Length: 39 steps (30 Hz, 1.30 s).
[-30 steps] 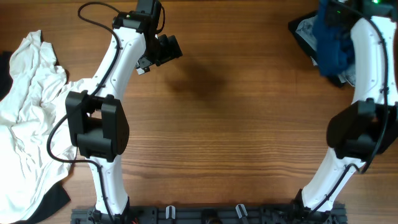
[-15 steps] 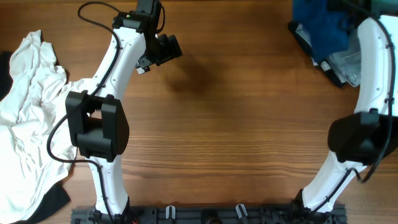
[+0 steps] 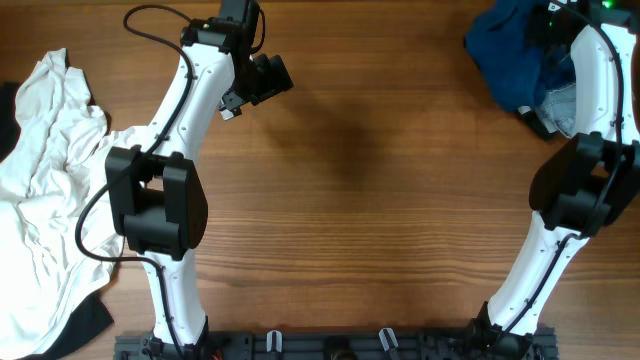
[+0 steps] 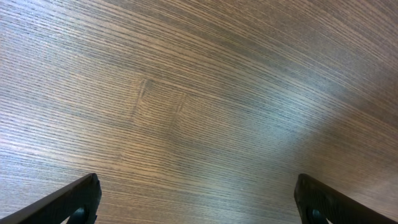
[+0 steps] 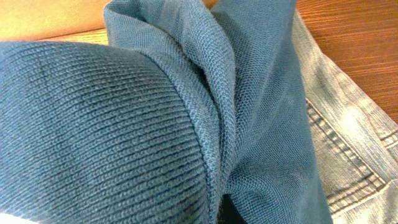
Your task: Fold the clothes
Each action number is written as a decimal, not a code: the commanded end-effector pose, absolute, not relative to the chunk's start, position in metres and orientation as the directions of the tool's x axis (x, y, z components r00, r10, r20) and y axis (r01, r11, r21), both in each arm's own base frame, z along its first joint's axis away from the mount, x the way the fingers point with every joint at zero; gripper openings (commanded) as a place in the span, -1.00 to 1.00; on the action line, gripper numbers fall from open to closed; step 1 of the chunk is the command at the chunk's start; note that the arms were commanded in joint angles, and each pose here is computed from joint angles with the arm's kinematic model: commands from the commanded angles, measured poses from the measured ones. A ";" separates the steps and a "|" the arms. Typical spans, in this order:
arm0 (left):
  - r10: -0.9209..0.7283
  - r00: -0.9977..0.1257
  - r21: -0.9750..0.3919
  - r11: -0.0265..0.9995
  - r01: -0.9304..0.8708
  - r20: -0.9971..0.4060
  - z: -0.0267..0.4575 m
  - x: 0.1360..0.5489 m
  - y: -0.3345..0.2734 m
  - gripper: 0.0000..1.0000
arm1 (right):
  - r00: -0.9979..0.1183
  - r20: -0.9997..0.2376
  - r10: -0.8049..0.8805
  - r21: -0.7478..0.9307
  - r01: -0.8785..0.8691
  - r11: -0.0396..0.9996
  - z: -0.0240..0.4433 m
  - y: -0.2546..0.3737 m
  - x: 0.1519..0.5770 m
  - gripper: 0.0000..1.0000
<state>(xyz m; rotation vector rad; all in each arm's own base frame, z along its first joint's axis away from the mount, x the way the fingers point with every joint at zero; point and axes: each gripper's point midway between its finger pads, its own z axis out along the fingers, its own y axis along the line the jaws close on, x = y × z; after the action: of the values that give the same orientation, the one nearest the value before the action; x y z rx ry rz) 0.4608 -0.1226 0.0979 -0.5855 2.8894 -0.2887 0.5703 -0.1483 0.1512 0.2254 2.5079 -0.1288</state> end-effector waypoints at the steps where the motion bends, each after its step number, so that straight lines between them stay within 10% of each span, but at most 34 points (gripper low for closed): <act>1: -0.417 -0.898 -0.245 0.893 -0.377 -0.138 0.106 0.460 -0.123 0.99 | -0.744 -0.631 0.221 0.011 0.276 0.961 0.177 -0.176 0.565 -0.92; 27: -0.420 -0.900 -0.266 0.886 -0.380 -0.113 0.106 0.457 -0.128 0.99 | -0.597 -0.541 0.593 -0.023 0.715 0.699 0.160 -0.324 0.465 -0.91; 28: -0.420 -0.901 -0.265 0.886 -0.380 -0.112 0.106 0.456 -0.128 1.00 | -0.599 -0.537 0.594 -0.030 0.718 0.696 0.159 -0.324 0.463 -0.55; 29: -0.420 -0.901 -0.260 0.887 -0.383 -0.106 0.106 0.454 -0.127 0.99 | -0.603 -0.530 0.596 -0.032 0.717 0.696 0.158 -0.323 0.462 1.00; 39: -0.420 -0.902 -0.257 0.887 -0.384 -0.102 0.106 0.453 -0.127 1.00 | -0.589 -0.494 0.639 -0.104 0.770 0.629 0.154 -0.346 0.428 1.00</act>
<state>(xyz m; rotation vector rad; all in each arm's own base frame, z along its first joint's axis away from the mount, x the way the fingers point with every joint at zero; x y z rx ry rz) 0.4558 -0.1266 0.0975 -0.6085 2.9108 -0.3230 0.4402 -0.3297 0.1303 1.0782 2.4968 -0.3484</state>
